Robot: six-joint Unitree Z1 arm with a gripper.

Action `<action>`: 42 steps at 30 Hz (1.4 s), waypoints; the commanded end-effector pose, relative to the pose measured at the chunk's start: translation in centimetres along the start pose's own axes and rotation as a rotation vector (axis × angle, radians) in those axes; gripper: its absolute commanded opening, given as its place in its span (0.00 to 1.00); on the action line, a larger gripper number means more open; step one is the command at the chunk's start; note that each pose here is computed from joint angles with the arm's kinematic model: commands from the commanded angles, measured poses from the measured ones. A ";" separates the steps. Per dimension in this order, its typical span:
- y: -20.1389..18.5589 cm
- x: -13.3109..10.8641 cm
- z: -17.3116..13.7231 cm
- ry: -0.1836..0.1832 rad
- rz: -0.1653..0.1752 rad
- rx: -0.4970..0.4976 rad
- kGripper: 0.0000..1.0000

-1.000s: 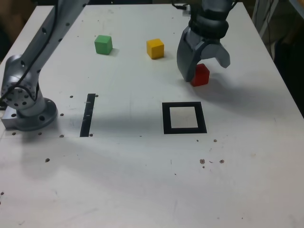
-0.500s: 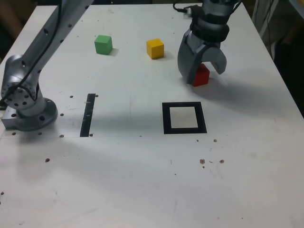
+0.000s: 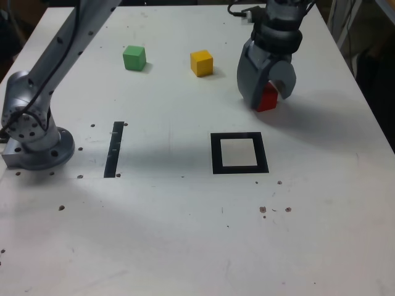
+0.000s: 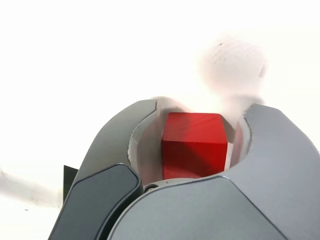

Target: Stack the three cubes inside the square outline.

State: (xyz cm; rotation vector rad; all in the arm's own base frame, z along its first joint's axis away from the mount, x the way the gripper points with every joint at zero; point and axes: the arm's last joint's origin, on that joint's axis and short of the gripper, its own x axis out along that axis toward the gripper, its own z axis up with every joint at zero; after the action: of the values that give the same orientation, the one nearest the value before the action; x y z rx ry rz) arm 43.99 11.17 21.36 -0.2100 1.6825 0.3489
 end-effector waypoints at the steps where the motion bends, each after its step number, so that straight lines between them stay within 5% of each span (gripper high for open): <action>1: 0.1 -0.5 0.1 -0.017 -0.004 -0.007 0.21; 13: 0.3 -2.0 -1.1 0.005 0.012 0.022 0.13; 22: -3.4 -5.8 -5.3 0.007 0.011 0.192 0.13; 30: -7.0 -4.4 -8.3 0.068 0.010 0.255 0.14; 42: -8.8 -3.5 -11.4 0.025 -0.034 0.269 0.14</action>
State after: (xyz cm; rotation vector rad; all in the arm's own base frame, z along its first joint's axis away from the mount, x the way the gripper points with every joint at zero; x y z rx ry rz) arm 37.05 -1.14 24.88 -0.0398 1.7449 0.0946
